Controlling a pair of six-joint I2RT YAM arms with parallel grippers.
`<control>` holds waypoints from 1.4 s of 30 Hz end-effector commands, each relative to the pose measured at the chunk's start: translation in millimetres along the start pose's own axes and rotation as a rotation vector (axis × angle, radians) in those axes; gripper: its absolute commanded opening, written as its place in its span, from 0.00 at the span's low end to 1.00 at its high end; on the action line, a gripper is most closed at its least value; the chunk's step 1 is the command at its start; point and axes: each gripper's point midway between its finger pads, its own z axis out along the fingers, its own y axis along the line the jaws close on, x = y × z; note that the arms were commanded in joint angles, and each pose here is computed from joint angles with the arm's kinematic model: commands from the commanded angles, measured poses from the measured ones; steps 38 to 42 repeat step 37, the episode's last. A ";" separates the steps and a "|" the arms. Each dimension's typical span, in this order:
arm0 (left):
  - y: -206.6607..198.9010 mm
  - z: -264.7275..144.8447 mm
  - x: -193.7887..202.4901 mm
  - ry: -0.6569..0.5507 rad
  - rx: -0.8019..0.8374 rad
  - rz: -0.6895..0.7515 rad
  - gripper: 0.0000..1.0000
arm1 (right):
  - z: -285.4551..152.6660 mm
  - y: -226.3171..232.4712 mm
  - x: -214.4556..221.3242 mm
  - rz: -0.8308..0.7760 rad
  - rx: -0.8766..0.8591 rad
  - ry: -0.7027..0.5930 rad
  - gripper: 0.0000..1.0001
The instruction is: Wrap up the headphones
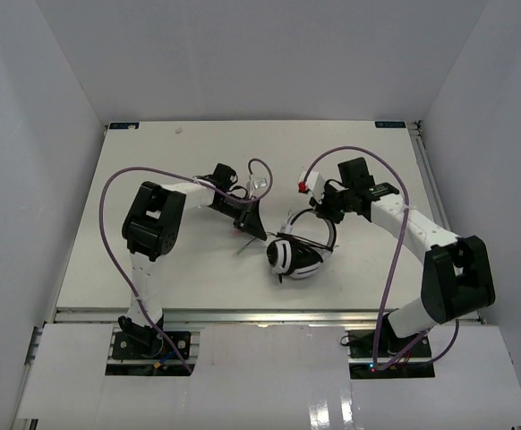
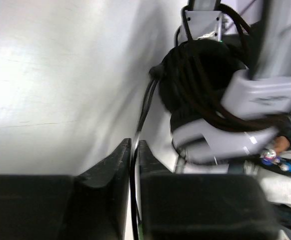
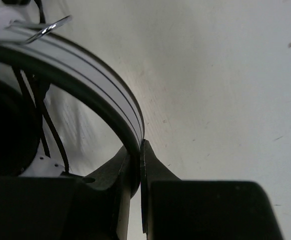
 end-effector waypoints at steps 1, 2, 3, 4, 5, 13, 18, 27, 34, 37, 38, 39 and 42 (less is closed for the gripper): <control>11.2 -30.3 -44.4 -0.073 -0.120 0.060 0.33 | 10.5 -4.3 6.6 0.065 -0.044 0.080 0.08; 15.8 -32.4 -46.4 -0.071 -0.155 0.063 0.39 | 15.2 -6.3 7.2 0.078 -0.056 0.093 0.08; 20.1 -35.2 -48.0 -0.071 -0.189 0.069 0.45 | 21.7 -7.3 10.6 0.094 -0.069 0.109 0.08; 26.2 -38.1 -46.9 -0.068 -0.228 0.071 0.46 | 25.8 -9.2 10.8 0.106 -0.076 0.117 0.08; 31.0 -41.2 -46.1 -0.067 -0.262 0.074 0.47 | 29.4 -10.9 11.1 0.119 -0.080 0.124 0.08; 33.0 -60.2 -53.6 -0.113 -0.370 0.088 0.47 | 44.5 -15.4 12.1 0.193 -0.063 0.165 0.14; 22.3 -117.0 -90.2 -0.306 -0.656 0.130 0.55 | 32.7 -21.0 8.4 0.216 -0.022 0.172 0.85; -118.0 -189.1 -82.2 -0.838 -0.661 0.366 0.98 | -51.5 -65.0 -26.5 0.377 0.256 0.029 0.90; -149.3 -202.8 -11.1 -1.079 -0.610 0.259 0.98 | -111.5 -68.8 -22.7 0.545 0.627 -0.184 0.90; -152.6 -207.7 17.3 -1.126 -0.627 0.218 0.98 | -121.1 -57.3 -23.4 0.547 0.639 -0.236 0.90; -152.6 -207.7 17.3 -1.126 -0.627 0.218 0.98 | -121.1 -57.3 -23.4 0.547 0.639 -0.236 0.90; -152.6 -207.7 17.3 -1.126 -0.627 0.218 0.98 | -121.1 -57.3 -23.4 0.547 0.639 -0.236 0.90; -152.6 -207.7 17.3 -1.126 -0.627 0.218 0.98 | -121.1 -57.3 -23.4 0.547 0.639 -0.236 0.90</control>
